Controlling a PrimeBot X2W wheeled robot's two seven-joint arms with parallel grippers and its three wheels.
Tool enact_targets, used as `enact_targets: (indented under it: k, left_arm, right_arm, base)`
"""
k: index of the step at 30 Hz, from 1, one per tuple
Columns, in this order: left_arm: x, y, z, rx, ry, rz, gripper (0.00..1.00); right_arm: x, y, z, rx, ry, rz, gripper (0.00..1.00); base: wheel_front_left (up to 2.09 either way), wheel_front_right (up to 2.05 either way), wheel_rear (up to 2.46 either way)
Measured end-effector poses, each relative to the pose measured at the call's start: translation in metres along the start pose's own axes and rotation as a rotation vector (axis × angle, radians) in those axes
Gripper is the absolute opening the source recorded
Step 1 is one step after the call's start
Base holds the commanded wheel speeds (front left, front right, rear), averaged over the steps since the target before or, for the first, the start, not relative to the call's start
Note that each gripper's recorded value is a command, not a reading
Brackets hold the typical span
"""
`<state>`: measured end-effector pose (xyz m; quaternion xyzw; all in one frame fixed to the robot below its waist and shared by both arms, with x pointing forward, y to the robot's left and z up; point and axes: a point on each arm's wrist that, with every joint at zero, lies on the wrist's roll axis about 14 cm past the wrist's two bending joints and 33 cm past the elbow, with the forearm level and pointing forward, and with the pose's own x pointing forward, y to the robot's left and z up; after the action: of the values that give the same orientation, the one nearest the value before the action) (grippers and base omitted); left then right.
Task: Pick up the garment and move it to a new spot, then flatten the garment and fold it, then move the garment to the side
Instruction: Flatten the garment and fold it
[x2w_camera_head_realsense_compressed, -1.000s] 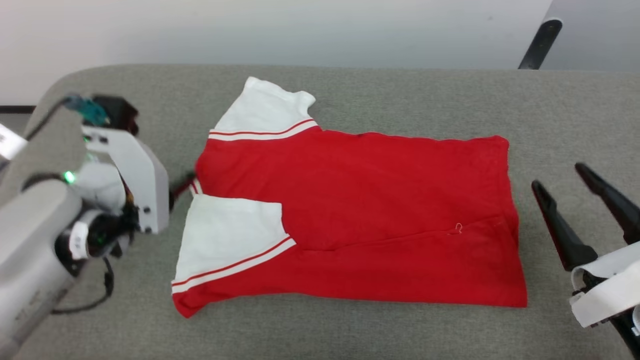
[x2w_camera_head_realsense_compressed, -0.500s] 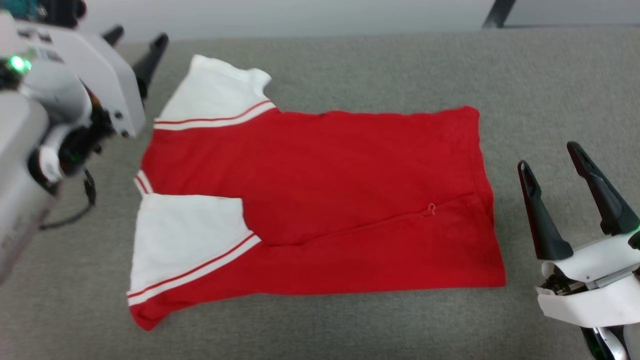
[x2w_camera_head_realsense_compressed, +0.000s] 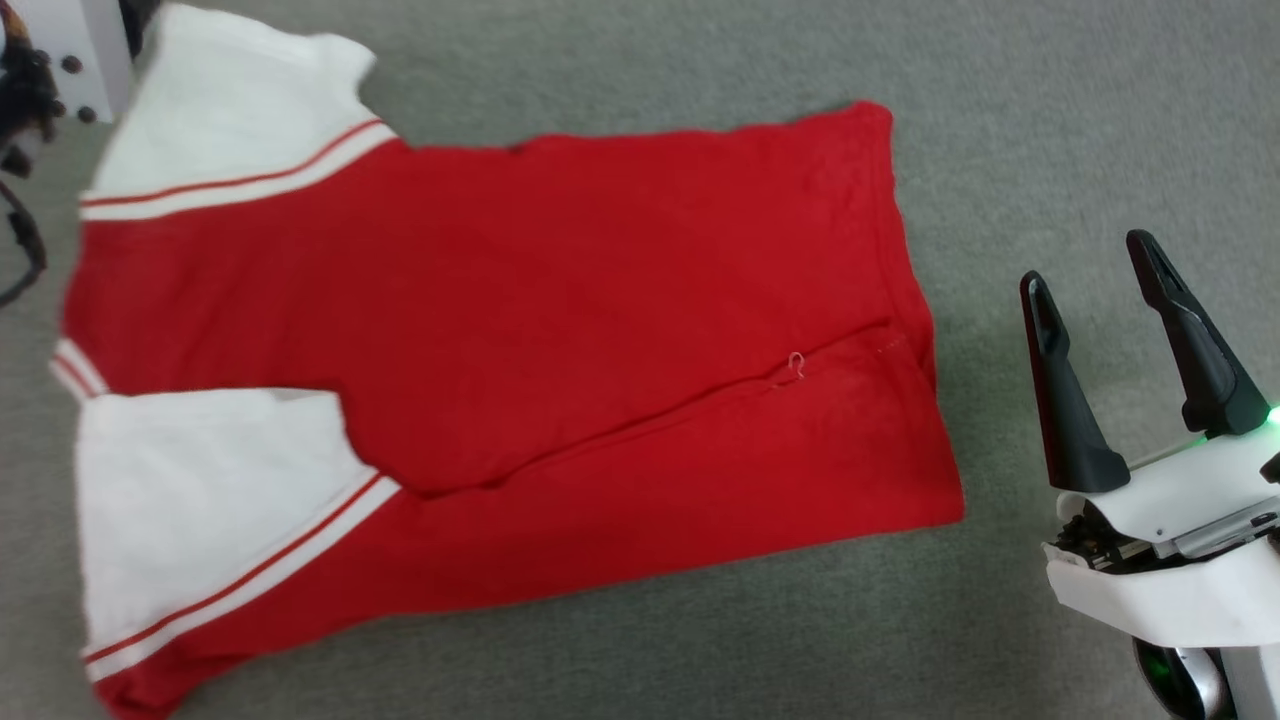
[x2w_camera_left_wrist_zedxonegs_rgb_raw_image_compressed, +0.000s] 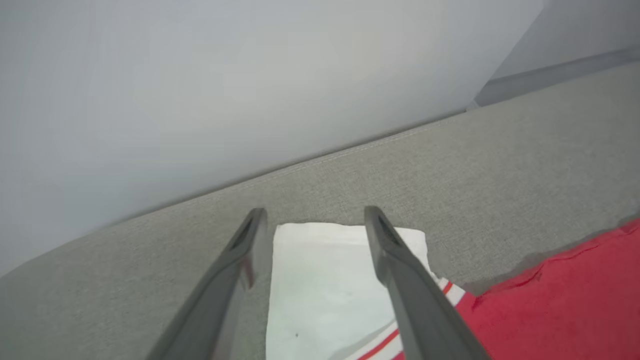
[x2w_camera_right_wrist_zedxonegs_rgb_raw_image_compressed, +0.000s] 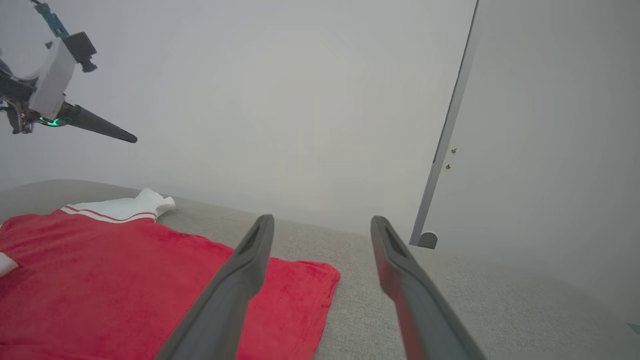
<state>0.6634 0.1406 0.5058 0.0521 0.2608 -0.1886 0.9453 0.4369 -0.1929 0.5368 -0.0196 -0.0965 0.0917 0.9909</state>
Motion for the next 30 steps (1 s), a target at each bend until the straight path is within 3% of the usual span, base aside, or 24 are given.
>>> enact_targets:
  k: [9,19,25,26,27,28,29,30]
  left_arm:
    - [0.052,0.000,-0.073,-0.016,0.350,-0.017,1.00]
    - [0.069,0.015,-0.096,-0.035,0.551,0.053,1.00]
    - [0.069,0.016,-0.105,-0.111,0.652,0.086,1.00]
    - [0.070,0.016,-0.107,-0.128,0.663,0.092,0.94]
    - [0.071,0.015,-0.108,-0.139,0.670,0.092,0.71]
    - [0.072,0.015,-0.110,-0.151,0.675,0.094,0.45]
    - [0.073,0.014,-0.111,-0.161,0.678,0.095,0.00]
    - [0.073,0.014,-0.113,-0.173,0.681,0.096,0.00]
  right_arm:
    - [-0.009,-0.016,-0.033,0.000,0.102,-0.064,1.00]
    - [-0.017,-0.030,-0.047,-0.002,0.155,-0.104,1.00]
    - [-0.019,-0.035,-0.053,0.012,0.172,-0.123,1.00]
    - [-0.019,-0.035,-0.055,0.013,0.177,-0.123,1.00]
    - [-0.019,-0.036,-0.055,0.013,0.179,-0.124,1.00]
    - [-0.019,-0.036,-0.056,0.017,0.180,-0.123,1.00]
    - [-0.018,-0.036,-0.057,0.021,0.181,-0.121,1.00]
    - [-0.017,-0.037,-0.058,0.023,0.182,-0.120,1.00]
  base:
    - [0.00,0.00,0.00]
    - [0.00,0.00,0.00]
    - [0.00,0.00,0.00]
    - [0.00,0.00,0.00]
    - [0.00,0.00,0.00]
    - [0.00,0.00,0.00]
    - [0.00,0.00,0.00]
    - [0.00,0.00,0.00]
